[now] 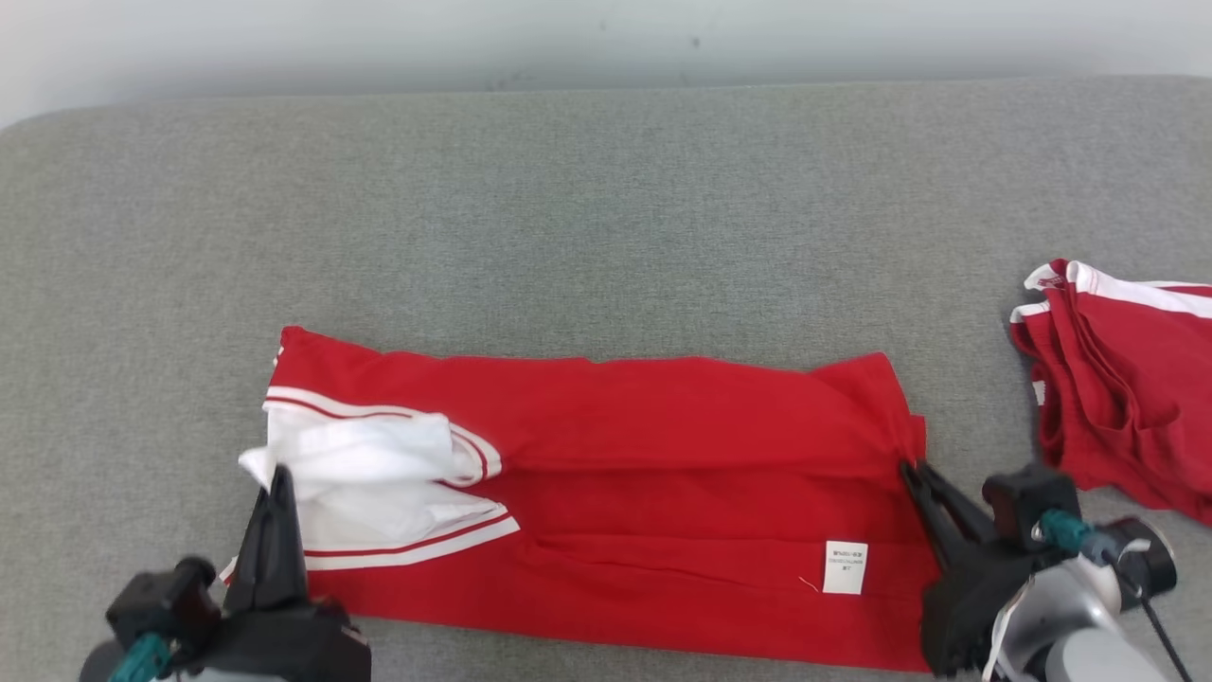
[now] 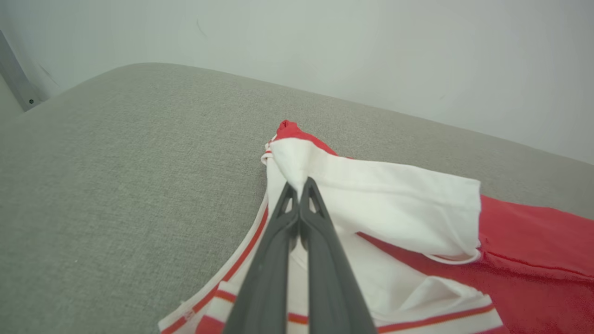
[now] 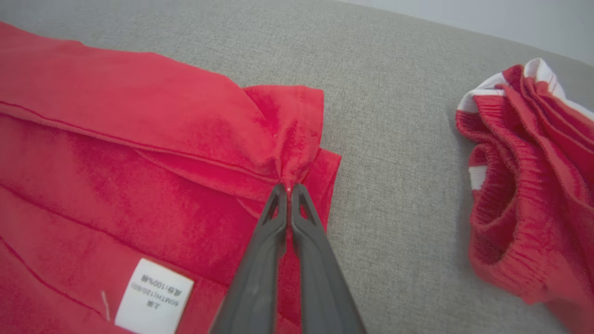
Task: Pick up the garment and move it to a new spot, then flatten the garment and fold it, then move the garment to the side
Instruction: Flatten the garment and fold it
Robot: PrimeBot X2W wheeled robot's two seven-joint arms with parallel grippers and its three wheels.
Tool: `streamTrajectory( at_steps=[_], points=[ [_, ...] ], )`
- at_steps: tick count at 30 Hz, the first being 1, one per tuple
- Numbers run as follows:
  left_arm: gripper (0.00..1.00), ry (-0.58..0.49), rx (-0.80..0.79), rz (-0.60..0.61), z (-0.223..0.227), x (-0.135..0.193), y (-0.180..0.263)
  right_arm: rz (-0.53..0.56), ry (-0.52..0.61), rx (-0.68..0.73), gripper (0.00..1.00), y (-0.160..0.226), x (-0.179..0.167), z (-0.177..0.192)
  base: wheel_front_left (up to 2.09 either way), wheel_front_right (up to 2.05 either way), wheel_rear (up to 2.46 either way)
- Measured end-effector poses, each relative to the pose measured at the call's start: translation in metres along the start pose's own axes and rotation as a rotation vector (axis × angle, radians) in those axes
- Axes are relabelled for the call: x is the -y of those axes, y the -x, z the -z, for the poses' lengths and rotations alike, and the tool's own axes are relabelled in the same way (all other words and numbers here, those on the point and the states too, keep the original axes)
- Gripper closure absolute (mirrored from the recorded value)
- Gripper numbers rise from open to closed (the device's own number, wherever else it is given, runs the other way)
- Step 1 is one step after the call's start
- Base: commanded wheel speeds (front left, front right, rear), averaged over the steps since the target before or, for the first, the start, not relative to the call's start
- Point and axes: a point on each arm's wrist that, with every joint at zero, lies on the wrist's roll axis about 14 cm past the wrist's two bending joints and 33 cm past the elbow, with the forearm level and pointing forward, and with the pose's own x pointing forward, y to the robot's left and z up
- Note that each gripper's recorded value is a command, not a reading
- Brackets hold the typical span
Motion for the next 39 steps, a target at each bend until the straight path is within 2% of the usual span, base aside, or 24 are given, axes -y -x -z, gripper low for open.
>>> streamTrajectory(
  at_steps=[8,31,32,33,34,35,36,39],
  points=[
    [1.0,0.017,-0.041,-0.05,0.014,-0.014,0.016,-0.02,-0.014,-0.055,1.0,0.007,-0.008,0.014,0.0,0.0,0.0],
    [1.0,0.057,-0.088,-0.073,0.026,-0.015,0.029,-0.055,-0.051,-0.155,1.0,0.036,-0.024,0.033,0.0,0.0,0.0],
    [0.92,0.059,-0.09,-0.075,0.027,-0.016,0.029,-0.056,-0.052,-0.156,1.0,0.036,-0.024,0.033,0.0,0.0,0.0],
    [0.73,0.06,-0.091,-0.077,0.027,-0.016,0.03,-0.058,-0.054,-0.158,1.0,0.037,-0.024,0.032,0.0,0.0,0.0],
    [0.6,0.06,-0.094,-0.079,0.028,-0.017,0.03,-0.058,-0.056,-0.158,0.92,0.037,-0.024,0.032,0.0,0.0,0.0],
    [0.35,0.059,-0.101,-0.08,0.029,-0.017,0.03,-0.058,-0.055,-0.162,0.64,0.037,-0.024,0.032,0.0,0.0,0.0],
    [0.0,0.059,-0.106,-0.081,0.03,-0.018,0.031,-0.057,-0.054,-0.164,0.0,0.037,-0.023,0.032,0.0,0.0,0.0],
    [0.0,0.059,-0.126,-0.09,0.034,-0.021,0.032,-0.049,-0.067,-0.166,0.0,0.038,-0.022,0.031,0.0,0.0,0.0]
  ],
)
